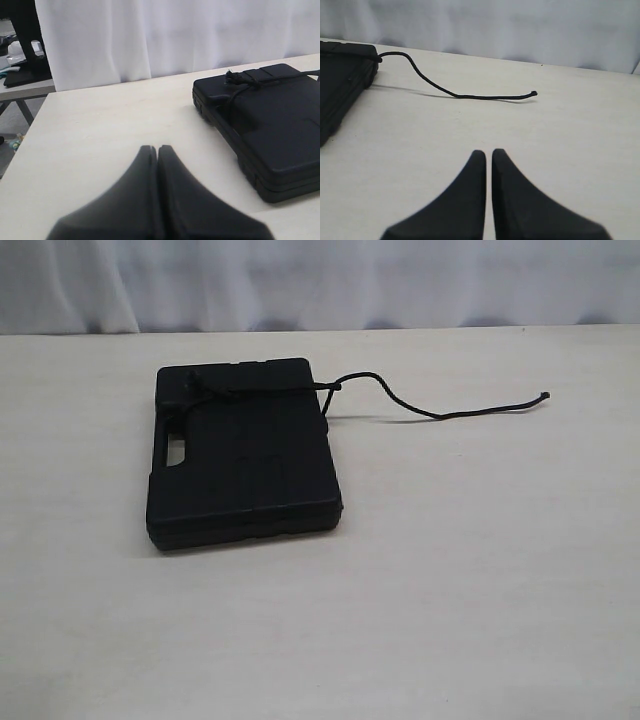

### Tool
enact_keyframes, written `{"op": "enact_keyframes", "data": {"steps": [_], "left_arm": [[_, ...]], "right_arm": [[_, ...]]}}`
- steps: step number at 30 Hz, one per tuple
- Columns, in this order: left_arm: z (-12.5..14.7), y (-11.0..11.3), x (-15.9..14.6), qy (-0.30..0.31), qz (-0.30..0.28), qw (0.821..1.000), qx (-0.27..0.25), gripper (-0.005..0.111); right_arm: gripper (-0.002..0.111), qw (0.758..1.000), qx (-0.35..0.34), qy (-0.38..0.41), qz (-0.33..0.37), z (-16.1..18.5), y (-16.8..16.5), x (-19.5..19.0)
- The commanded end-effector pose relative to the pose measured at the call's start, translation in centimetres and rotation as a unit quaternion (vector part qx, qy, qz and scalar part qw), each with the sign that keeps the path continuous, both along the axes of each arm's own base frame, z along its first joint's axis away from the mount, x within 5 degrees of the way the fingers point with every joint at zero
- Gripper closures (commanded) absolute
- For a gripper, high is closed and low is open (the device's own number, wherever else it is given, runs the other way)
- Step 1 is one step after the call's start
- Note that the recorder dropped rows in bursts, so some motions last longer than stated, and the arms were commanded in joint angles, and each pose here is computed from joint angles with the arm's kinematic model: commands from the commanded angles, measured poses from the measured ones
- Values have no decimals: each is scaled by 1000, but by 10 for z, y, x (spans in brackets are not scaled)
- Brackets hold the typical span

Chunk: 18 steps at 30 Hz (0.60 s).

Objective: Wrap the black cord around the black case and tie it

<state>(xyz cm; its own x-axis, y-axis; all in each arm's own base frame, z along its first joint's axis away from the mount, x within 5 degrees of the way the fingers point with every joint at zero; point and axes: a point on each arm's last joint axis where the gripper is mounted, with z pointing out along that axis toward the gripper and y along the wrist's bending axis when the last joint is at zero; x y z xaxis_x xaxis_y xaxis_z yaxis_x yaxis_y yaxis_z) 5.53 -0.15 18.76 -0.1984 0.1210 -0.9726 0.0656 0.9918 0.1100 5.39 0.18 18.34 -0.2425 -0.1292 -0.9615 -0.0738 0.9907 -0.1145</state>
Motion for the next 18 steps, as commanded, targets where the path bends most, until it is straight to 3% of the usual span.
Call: {"op": "enact_keyframes", "data": {"steps": [1,18], "left_arm": [[0,0,0,-7,3,1000,-5,107],[1,0,0,-8,3,1000,-4,107]], "right_arm": [[104,1000,-22,0,1,-1,-1,0],[104,1000,-18,0,0,-1,-1,0]]}}
